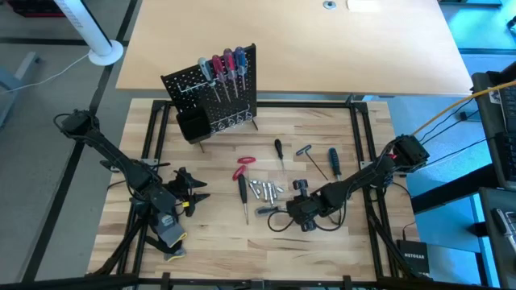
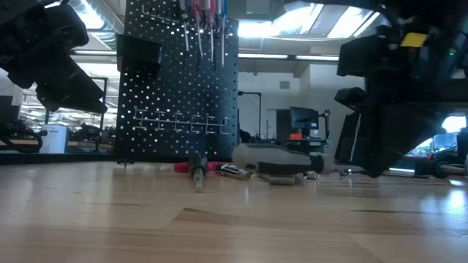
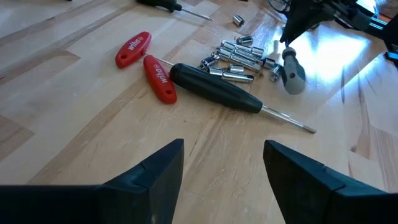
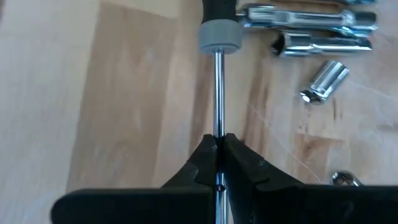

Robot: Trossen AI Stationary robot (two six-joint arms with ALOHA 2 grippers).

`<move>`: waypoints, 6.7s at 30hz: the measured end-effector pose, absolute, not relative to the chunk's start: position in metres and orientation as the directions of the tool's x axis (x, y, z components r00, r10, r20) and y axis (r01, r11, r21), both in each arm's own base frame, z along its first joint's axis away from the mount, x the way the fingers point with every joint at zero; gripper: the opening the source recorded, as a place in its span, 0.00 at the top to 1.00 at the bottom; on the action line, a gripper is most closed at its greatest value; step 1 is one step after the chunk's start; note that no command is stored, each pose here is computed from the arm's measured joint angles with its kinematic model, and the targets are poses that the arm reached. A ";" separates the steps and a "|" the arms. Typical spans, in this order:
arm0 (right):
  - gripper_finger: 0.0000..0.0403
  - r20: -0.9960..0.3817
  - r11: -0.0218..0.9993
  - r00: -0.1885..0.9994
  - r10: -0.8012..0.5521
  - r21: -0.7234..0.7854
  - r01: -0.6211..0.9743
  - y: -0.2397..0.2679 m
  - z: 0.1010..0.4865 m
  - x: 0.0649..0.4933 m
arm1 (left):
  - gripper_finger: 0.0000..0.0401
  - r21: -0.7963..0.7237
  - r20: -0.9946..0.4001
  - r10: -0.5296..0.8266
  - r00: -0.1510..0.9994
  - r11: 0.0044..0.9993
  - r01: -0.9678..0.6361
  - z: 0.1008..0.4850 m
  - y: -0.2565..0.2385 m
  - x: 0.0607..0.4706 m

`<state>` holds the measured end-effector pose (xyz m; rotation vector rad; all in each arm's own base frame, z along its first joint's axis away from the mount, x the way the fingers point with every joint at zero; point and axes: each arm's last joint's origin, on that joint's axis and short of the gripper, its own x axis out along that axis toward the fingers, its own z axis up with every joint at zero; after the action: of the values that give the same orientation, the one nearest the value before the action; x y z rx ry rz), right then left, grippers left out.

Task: Hang tools onto peg board
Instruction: Hang the nut driver onto the peg board

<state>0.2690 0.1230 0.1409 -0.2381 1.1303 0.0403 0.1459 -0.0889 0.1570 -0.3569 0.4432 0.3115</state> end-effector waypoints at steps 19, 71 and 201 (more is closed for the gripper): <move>0.96 -0.887 0.989 0.439 -0.145 -0.149 0.026 0.110 0.141 0.275 | 0.48 -0.266 -0.466 0.214 0.858 0.892 -0.366 0.157 -0.089 0.146; 0.96 -0.891 0.924 0.444 -0.091 -0.242 -0.296 0.106 0.139 0.288 | 0.48 -0.263 -0.466 0.213 0.859 0.893 -0.365 0.157 -0.089 0.146; 0.96 0.213 0.911 0.886 -0.412 0.086 0.403 -0.123 0.292 0.501 | 0.48 0.006 -0.366 0.361 0.858 0.923 -0.385 0.166 -0.080 0.146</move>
<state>0.5006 -0.1233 0.2922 0.0395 -0.2297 -0.4241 0.1463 -0.0803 0.1658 -0.0679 0.3713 0.3919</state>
